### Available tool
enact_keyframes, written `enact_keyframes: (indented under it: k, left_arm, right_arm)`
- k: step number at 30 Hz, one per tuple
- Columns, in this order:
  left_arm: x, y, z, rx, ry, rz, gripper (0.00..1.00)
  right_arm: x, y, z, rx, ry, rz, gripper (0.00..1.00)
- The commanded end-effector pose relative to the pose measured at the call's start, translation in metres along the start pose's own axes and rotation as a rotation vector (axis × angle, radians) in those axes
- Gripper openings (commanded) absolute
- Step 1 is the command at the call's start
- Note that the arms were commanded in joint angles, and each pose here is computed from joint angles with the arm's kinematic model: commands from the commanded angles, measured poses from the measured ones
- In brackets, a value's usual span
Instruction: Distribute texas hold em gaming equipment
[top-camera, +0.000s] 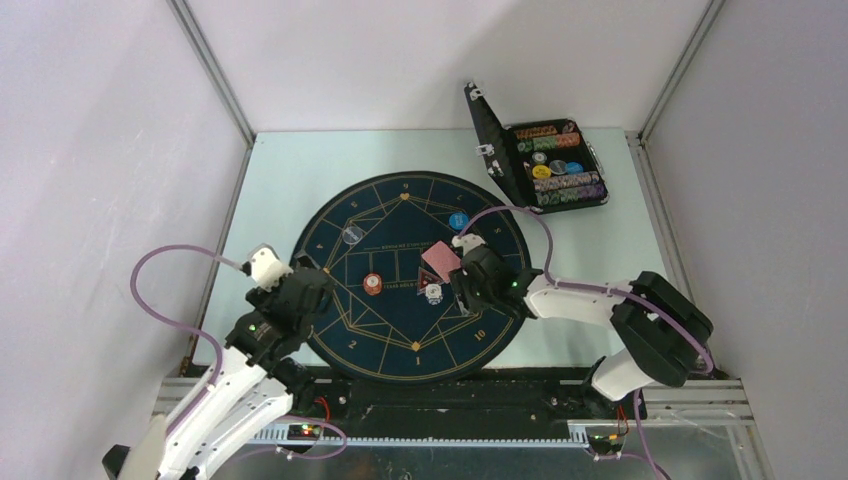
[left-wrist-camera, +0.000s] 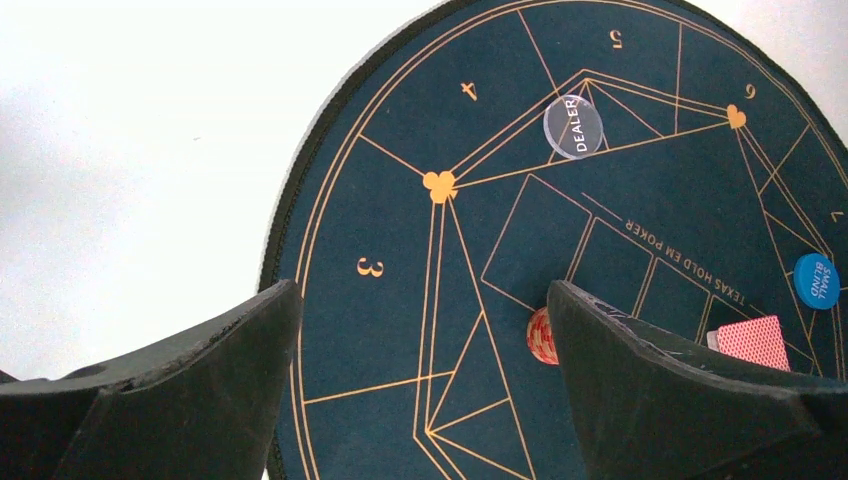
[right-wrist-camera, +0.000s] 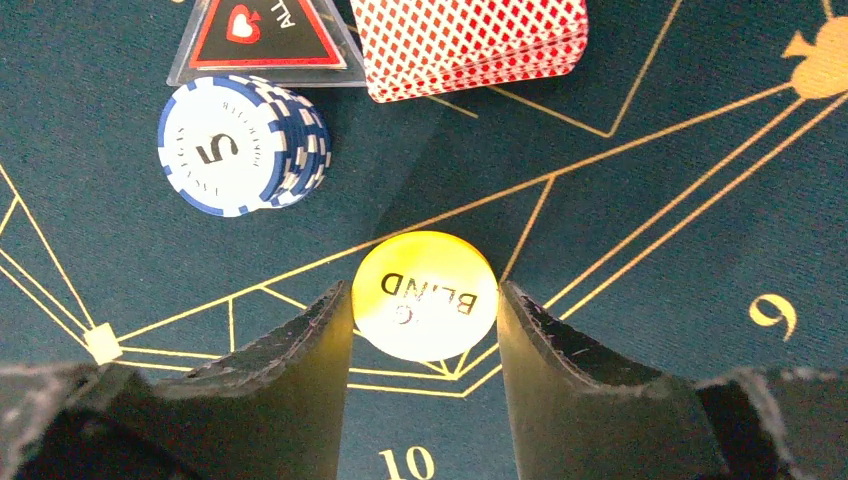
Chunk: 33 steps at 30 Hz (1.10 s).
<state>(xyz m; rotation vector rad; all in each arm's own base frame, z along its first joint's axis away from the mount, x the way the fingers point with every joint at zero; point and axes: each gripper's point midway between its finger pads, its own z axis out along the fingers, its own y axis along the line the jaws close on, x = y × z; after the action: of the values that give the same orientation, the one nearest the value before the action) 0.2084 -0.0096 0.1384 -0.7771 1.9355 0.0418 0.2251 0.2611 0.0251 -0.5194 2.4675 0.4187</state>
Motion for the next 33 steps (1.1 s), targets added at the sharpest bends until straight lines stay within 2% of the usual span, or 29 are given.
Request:
enact_keyframes:
  k: [1,3,6,7,9,11,16,21,28,31,33]
  left_arm:
    - [-0.001,-0.001,0.003,0.002,-0.013,-0.001,1.0]
    - [0.0,-0.002,0.003,0.005,-0.009,-0.004,1.0]
    - [0.001,-0.003,0.003,0.013,-0.005,-0.004,1.0]
    - [0.001,-0.003,0.003,0.013,-0.004,-0.005,1.0]
    - [0.001,-0.004,0.002,0.017,-0.003,-0.006,1.0]
    - [0.001,-0.004,0.002,0.019,-0.001,-0.006,1.0]
    - [-0.001,-0.01,0.0,0.041,0.008,-0.018,1.0]
    - [0.004,-0.017,-0.002,0.082,0.039,-0.005,1.0]
    - [0.023,-0.054,-0.005,0.238,0.151,0.05,1.0]
    - [0.041,-0.078,-0.008,0.34,0.24,0.136,1.0]
    - [0.052,-0.084,-0.006,0.35,0.293,0.19,1.0]
  right_arm:
    - [-0.012,0.004,0.006,0.014,-0.059,0.012,0.55]
    - [-0.011,0.005,0.004,0.02,-0.059,0.012,0.57]
    - [-0.016,0.005,-0.004,0.032,-0.083,0.018,0.7]
    - [-0.017,0.003,-0.007,0.039,-0.086,0.019,0.77]
    - [-0.024,0.004,-0.017,0.032,-0.113,0.016,0.87]
    - [-0.035,0.007,-0.03,0.011,-0.153,0.014,0.92]
    - [-0.063,0.004,-0.065,-0.016,-0.261,0.019,0.96]
    - [-0.091,-0.008,-0.104,-0.055,-0.378,0.095,1.0]
    - [-0.095,-0.017,-0.114,-0.14,-0.364,0.129,1.0]
    - [-0.09,-0.016,-0.108,-0.143,-0.335,0.119,0.98]
    - [-0.089,-0.017,-0.106,-0.138,-0.328,0.116,0.98]
